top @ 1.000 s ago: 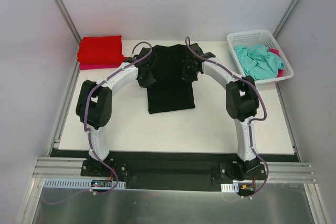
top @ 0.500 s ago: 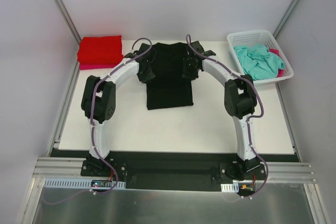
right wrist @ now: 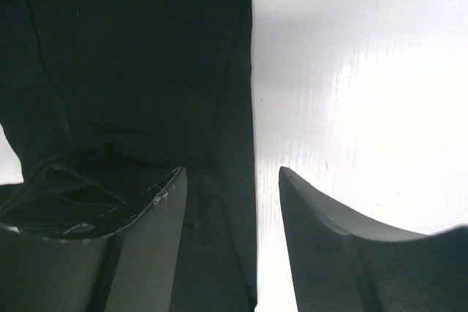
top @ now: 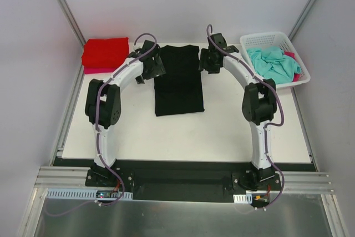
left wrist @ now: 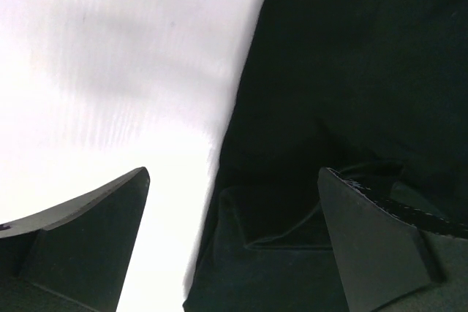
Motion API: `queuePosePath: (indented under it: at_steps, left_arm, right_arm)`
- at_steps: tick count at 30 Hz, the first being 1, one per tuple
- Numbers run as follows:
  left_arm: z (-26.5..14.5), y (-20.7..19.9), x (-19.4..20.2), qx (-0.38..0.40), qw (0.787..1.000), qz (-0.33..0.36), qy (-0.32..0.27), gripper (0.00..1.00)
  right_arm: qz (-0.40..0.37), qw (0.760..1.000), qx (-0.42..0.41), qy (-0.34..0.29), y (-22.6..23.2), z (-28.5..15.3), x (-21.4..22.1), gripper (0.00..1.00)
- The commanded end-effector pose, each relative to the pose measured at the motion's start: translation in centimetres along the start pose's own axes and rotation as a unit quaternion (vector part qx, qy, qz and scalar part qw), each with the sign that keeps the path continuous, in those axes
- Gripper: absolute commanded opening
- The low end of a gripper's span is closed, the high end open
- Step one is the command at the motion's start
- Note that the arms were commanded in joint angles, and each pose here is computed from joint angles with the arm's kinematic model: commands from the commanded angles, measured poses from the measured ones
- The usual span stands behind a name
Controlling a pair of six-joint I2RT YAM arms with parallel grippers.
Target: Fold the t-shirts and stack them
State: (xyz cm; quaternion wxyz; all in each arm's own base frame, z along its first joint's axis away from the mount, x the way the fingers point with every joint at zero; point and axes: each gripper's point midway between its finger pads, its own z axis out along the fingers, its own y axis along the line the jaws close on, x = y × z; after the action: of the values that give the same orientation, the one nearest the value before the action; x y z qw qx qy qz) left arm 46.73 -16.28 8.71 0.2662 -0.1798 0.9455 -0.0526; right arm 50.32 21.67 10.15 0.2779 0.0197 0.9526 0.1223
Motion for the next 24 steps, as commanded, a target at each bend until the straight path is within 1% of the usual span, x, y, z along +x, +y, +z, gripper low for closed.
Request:
queuePosePath:
  at_steps: [1,2,4,5,6,9,12,15,21,24]
  left_arm:
    - [-3.2,1.2,-0.7,-0.001,1.0,-0.008,-0.03,0.99]
    - [-3.4,1.9,0.4,-0.003,1.0,-0.007,-0.022,0.99]
    - [-4.1,2.4,0.9,0.0,1.0,-0.013,-0.026,0.99]
    - [-3.6,3.4,2.2,-0.012,1.0,-0.012,-0.014,0.99]
    - [-3.7,3.9,2.6,-0.019,1.0,-0.011,-0.013,0.98]
    - [-4.1,5.6,3.5,-0.039,0.999,-0.007,-0.015,0.92]
    - [-5.1,7.0,4.0,-0.05,0.998,-0.008,-0.023,0.89]
    - [-5.9,8.0,3.9,-0.045,0.998,-0.022,-0.024,0.9]
    - [-7.1,9.0,2.7,-0.044,0.998,-0.031,-0.037,0.91]
    - [-7.3,9.2,2.7,-0.045,0.998,-0.034,-0.037,0.91]
  right_arm:
    - [-0.018,0.998,-0.047,-0.028,1.9,-3.9,-1.2,0.55]
    - [-0.019,0.998,-0.057,-0.02,2.2,-3.8,-0.8,0.54]
    - [-0.02,0.997,-0.079,0.004,3.3,-3.8,0.5,0.44]
    - [-0.022,0.996,-0.084,0.007,3.5,-4.0,0.8,0.38]
    - [-0.024,0.996,-0.088,0.011,3.8,-4.0,1.2,0.25]
    - [-0.034,0.995,-0.095,0.025,4.9,-4.0,2.9,0.06]
    - [-0.048,0.991,-0.114,0.057,6.8,-3.8,5.6,0.01]
    - [-0.063,0.988,-0.121,0.07,8.4,-3.5,7.3,0.01]
    - [-0.079,0.983,-0.142,0.084,11.3,-3.6,8.7,0.01]
    - [-0.081,0.982,-0.144,0.09,12.0,-3.2,9.3,0.01]
